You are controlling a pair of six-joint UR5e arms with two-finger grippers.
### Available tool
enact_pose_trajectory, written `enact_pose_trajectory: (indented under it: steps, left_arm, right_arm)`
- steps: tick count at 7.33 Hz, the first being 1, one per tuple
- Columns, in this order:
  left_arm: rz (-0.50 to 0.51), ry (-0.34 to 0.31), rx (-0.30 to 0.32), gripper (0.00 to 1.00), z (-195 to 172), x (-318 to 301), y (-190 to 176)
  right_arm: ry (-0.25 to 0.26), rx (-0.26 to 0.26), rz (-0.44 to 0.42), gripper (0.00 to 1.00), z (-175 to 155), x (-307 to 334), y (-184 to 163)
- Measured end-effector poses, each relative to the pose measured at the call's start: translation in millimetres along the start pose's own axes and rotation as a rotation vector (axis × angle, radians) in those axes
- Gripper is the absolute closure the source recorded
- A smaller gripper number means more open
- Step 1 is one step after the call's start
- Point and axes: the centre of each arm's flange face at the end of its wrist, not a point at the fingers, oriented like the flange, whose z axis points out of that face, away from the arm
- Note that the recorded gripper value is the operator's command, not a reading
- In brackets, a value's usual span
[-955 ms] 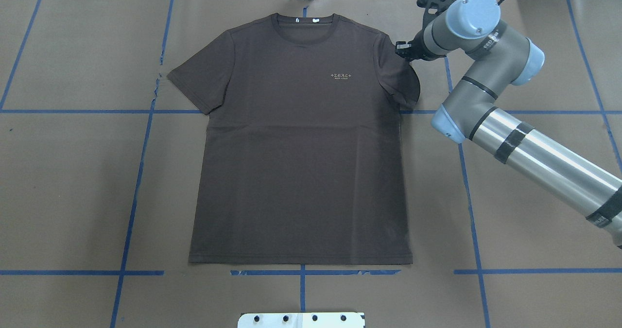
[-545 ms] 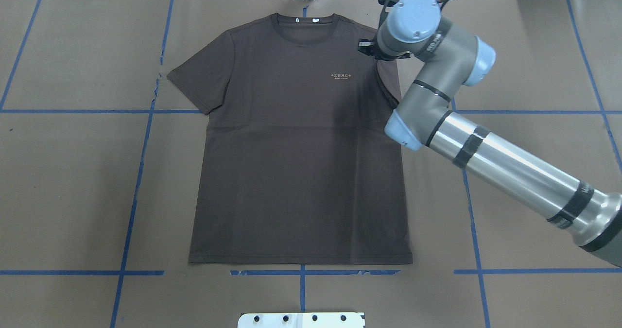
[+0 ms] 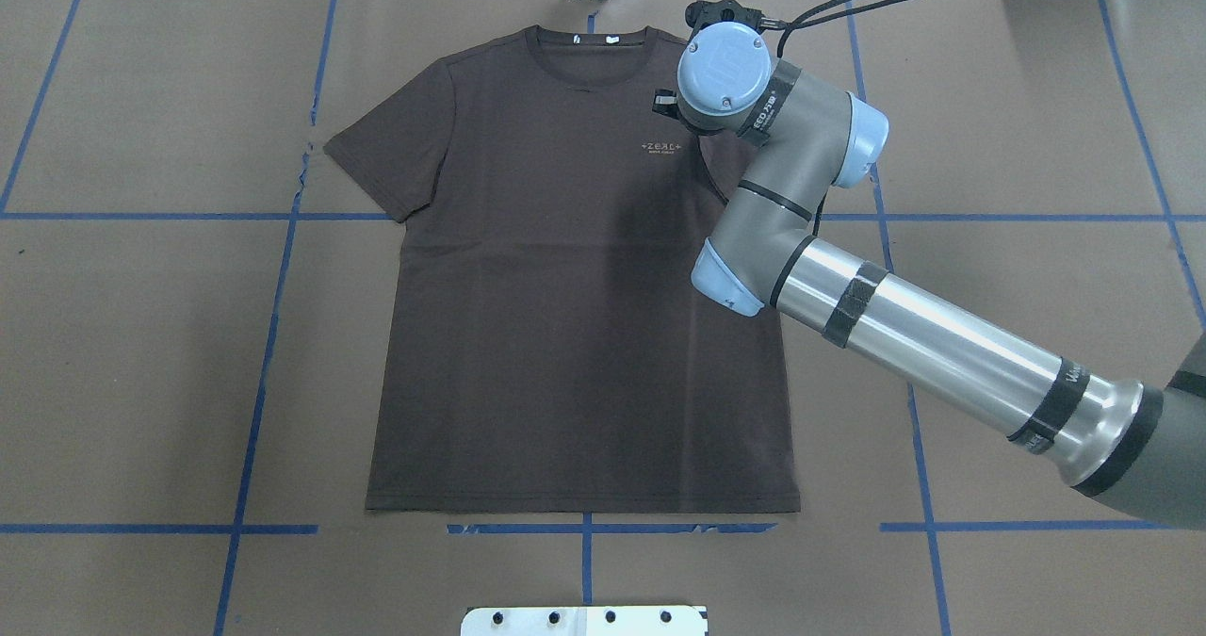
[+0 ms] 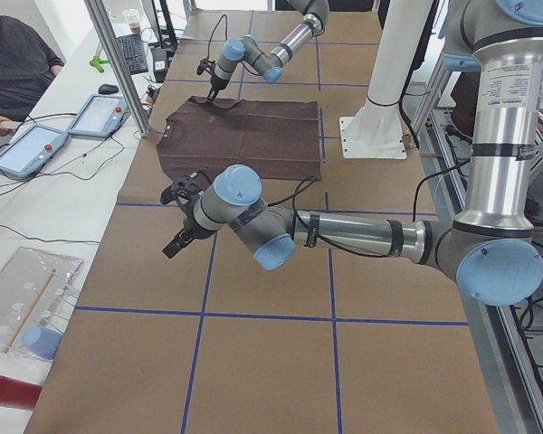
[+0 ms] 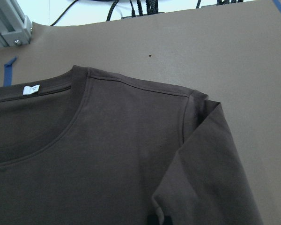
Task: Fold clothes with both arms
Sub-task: 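Fold the sleeve nearest the right gripper inward onto the shirt body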
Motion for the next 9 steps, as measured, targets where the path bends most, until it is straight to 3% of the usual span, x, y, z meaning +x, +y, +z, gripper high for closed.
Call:
enact_pose_trajectory:
  steps: [1,4,7,8,9]
  left_arm:
    - [-0.001,0.000,-0.001,0.00,1,0,1]
    - [0.003,0.003,0.003,0.00,1,1,-4]
    - [0.047,0.083,0.020,0.00,38,46,-46]
    - [-0.024,0.125,0.011,0.03,67,74,-70]
    - [-0.109,0.156,-0.008,0.13,99,107,-93]
  right_arm:
    - [0.004,0.000,-0.002,0.01,2,-6,0]
    - [-0.008,0.012,-0.054,0.00,-6,-18,-4]
    - [-0.106,-0.150,-0.169,0.00,-51,35,-85]
    - [-0.126,-0.181,-0.223,0.00,-63,78,-107]
    - [-0.145,-0.200,-0.264,0.00,-71,124,-123]
